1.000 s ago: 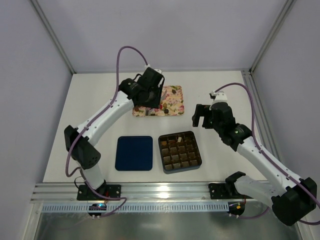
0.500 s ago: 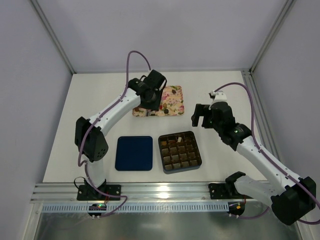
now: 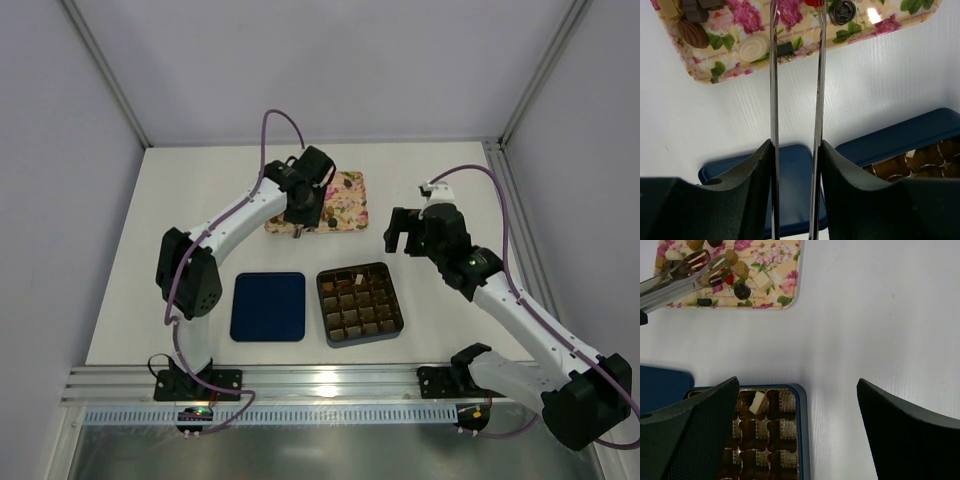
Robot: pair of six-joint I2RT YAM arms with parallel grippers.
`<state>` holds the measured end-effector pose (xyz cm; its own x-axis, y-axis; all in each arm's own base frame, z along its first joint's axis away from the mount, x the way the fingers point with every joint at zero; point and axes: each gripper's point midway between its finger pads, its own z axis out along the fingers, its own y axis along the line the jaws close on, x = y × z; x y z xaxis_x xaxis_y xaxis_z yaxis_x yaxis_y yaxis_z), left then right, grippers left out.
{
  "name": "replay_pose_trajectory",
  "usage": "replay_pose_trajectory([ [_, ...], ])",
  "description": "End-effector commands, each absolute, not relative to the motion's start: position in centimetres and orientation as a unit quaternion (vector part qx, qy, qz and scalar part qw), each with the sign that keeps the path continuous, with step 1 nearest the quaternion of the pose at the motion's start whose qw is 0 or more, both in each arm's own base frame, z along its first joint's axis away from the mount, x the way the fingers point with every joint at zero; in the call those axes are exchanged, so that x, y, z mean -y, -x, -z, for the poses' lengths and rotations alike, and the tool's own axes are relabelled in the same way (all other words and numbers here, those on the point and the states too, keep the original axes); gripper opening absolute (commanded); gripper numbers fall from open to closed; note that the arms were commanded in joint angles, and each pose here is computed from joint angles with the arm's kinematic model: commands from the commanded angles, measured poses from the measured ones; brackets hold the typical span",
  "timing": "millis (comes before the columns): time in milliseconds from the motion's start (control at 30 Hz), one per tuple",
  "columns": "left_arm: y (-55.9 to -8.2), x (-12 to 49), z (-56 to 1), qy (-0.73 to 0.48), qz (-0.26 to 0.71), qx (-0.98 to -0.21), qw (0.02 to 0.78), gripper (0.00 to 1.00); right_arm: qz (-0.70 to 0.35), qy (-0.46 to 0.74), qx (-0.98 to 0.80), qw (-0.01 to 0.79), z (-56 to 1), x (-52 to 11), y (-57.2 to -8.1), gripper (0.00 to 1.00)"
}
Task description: Pack the chocolate
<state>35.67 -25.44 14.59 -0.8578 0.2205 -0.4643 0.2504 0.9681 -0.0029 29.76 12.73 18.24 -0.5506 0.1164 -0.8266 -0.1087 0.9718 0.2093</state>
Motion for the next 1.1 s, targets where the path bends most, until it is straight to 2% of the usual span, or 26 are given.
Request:
replay_pose_trajectory([
  [0, -36.4, 25.9, -14.7, -0.125, 0.043, -0.959, 0.249, 0.40, -0.121, -0.001, -0.863, 0.490, -18.9, -12.7, -30.2, 1.00],
  [1067, -36.2, 25.7, -17.4, -0.120, 0.064, -0.950, 0.281, 0.40, -0.122, -0.006, -0.863, 0.490, -18.9, -12.3, -30.0, 1.00],
])
